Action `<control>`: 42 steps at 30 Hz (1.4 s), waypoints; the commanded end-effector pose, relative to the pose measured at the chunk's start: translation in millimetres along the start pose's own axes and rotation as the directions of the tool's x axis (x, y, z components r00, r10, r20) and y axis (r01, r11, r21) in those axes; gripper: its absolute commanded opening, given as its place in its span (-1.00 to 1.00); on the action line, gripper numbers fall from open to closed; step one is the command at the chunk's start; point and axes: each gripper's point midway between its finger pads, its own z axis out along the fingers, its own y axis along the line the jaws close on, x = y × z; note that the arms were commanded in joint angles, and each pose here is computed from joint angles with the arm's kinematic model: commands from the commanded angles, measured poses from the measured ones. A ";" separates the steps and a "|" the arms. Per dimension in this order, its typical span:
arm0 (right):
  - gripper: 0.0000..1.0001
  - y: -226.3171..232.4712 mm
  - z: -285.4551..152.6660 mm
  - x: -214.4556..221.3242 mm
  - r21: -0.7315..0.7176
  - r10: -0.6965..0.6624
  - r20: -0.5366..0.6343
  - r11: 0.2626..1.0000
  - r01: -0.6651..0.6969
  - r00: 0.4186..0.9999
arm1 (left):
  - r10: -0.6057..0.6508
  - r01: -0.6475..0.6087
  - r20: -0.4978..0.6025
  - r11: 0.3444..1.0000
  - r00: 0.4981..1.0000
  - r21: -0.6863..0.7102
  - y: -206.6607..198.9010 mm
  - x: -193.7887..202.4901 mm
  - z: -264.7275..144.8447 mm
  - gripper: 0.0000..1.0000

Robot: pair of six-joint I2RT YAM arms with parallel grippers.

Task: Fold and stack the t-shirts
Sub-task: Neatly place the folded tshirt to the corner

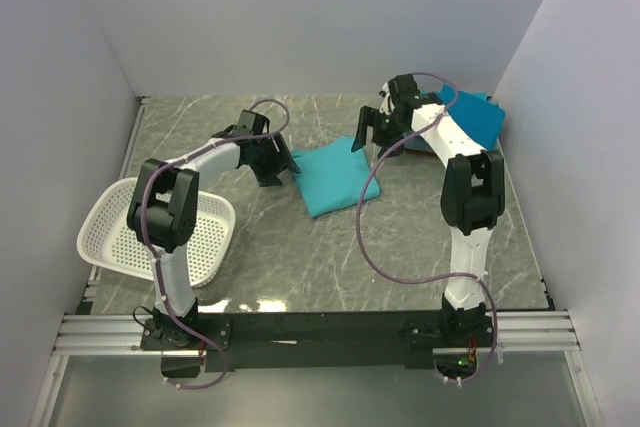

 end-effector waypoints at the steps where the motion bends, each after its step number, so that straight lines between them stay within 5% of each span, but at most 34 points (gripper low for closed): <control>1: 0.81 1.0 -14.0 -7.1 -0.054 -0.074 0.052 0.996 0.076 0.996 | 0.056 -0.054 -0.023 0.996 0.998 0.067 -9.8 5.8 6.2 0.38; 15: 0.78 -31.6 17.3 7.5 -0.085 -0.053 -0.025 0.995 0.051 0.998 | 0.056 -0.054 -0.096 0.998 0.994 0.021 7.6 19.2 38.3 0.14; 25: 0.76 -36.5 40.1 14.4 -0.116 -0.046 -0.059 0.992 0.039 0.997 | 0.043 -0.047 -0.142 0.999 0.989 -0.025 24.8 29.6 56.7 -0.19; 32: 0.70 -36.7 57.6 22.4 -0.162 -0.034 -0.103 0.987 0.017 0.994 | 0.022 -0.039 -0.175 0.995 0.984 -0.092 44.6 39.5 63.1 -0.65; 42: 0.59 -30.6 75.3 49.3 -0.192 -0.032 -0.174 0.981 -0.002 0.984 | -0.001 -0.028 -0.215 0.991 0.977 -0.129 61.0 53.8 67.4 -0.81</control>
